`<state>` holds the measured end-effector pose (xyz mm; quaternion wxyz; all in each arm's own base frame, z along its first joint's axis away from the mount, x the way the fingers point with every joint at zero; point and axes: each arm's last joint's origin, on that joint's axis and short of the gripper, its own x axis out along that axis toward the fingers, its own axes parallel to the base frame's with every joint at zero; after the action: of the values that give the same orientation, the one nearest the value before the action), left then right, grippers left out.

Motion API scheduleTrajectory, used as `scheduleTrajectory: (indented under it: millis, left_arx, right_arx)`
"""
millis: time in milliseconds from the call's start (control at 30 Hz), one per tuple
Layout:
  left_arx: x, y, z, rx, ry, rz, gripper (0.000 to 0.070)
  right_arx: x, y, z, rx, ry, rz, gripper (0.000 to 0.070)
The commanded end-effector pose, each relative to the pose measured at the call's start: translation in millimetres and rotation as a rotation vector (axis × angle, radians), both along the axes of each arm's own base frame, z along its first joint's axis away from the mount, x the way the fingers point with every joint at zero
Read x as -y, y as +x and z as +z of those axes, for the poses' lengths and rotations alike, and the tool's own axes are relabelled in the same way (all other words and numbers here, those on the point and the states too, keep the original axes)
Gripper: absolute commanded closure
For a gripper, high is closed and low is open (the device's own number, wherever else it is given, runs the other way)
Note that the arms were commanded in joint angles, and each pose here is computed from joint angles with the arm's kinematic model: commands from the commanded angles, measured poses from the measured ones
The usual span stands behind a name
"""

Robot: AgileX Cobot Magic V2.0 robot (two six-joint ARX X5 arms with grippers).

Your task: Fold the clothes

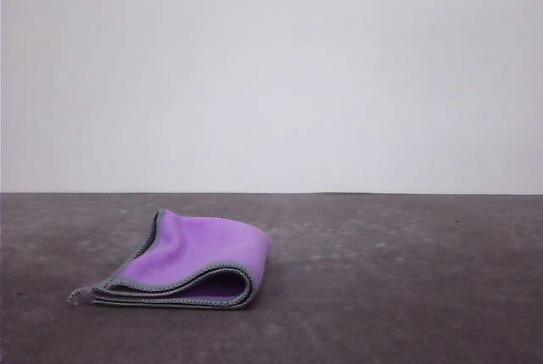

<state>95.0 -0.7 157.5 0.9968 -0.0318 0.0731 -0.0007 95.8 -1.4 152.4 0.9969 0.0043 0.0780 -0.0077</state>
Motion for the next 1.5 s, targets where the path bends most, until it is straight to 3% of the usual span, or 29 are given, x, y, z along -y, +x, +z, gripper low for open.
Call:
scheduleTrajectory:
  millis: [0,1467]
  left_arx:
    - [0.1,1.2,-5.4,-0.003,-0.001,-0.002,0.0700]
    - [0.1,1.2,-5.4,-0.004,-0.001,-0.002,0.0700]
  right_arx:
    - [0.1,0.3,-0.5,0.007,0.011,-0.003,0.0689]
    - [0.1,0.3,-0.5,0.006,0.011,-0.003,0.0689]
